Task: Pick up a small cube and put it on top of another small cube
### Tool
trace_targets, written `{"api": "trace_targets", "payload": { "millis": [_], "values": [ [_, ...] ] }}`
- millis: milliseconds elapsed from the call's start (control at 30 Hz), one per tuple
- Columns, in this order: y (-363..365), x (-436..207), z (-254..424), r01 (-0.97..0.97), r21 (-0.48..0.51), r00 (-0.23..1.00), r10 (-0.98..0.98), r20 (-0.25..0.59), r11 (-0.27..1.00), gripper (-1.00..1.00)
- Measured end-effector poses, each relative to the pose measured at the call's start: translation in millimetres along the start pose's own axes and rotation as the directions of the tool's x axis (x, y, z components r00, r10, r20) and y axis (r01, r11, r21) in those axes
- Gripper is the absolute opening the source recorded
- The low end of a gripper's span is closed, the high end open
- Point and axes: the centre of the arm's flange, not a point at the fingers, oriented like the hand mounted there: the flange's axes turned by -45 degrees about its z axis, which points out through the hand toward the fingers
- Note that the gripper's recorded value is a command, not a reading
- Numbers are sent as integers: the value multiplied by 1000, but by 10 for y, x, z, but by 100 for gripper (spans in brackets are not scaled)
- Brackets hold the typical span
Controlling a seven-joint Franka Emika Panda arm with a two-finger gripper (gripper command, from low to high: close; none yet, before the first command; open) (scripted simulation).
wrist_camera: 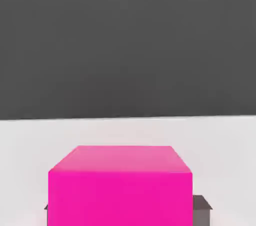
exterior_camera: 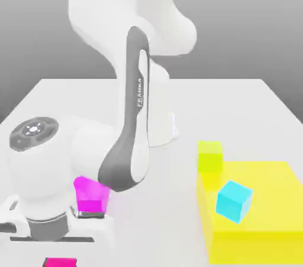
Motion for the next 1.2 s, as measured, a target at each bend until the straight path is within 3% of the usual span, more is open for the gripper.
{"api": "trace_targets", "payload": {
  "millis": [167, 433, 700, 1067, 1200],
  "values": [
    [-101, -13, -610, 30, 9, 1000, -30, 0, 1000, -100],
    [-1282, -331, -1255, 412, 78, 911, -412, -19, 908, -100],
    [-2227, -1006, -1752, 747, 84, 663, -747, -41, 659, -100],
    [-2961, -2169, -2059, 985, 9, 171, -985, -7, 171, -100],
    [-2993, -2222, -1686, 990, 3, 140, -990, -1, 140, -100]
  ]
}}
